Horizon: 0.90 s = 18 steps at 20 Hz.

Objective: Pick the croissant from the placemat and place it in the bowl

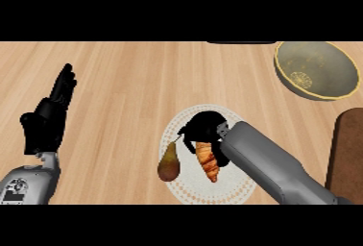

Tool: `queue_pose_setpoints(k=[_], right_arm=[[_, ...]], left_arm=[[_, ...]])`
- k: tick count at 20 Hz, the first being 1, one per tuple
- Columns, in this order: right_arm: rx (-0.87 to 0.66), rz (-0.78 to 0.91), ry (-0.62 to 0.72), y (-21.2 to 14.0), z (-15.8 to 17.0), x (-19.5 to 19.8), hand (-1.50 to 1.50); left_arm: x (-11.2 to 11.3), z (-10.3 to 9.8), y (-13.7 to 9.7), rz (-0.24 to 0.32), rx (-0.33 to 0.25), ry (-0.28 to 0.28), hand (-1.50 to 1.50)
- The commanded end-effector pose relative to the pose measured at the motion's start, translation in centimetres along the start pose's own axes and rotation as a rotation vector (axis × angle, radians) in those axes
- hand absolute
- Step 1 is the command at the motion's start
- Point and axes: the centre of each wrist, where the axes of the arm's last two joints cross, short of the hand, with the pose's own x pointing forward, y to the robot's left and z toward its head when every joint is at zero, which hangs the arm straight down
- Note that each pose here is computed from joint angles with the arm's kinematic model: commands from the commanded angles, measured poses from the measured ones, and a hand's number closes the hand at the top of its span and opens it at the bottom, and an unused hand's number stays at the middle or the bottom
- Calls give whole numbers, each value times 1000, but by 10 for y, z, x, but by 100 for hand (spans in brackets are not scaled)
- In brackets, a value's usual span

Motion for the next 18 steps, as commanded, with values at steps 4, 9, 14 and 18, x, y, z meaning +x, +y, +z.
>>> queue_pose_setpoints(k=[4,9,14,18], right_arm=[[27,-42,-23,9,-19,2,150],[-222,-375,236,6,-22,-6,150],[-534,-693,545,-10,2,-36,150],[-764,-788,681,-51,16,-25,150]], left_arm=[[-13,10,4,-21,15,-1,0],[2,-5,8,-1,22,4,0],[6,-7,6,3,12,-22,0],[1,-6,-3,-2,-46,-35,0]])
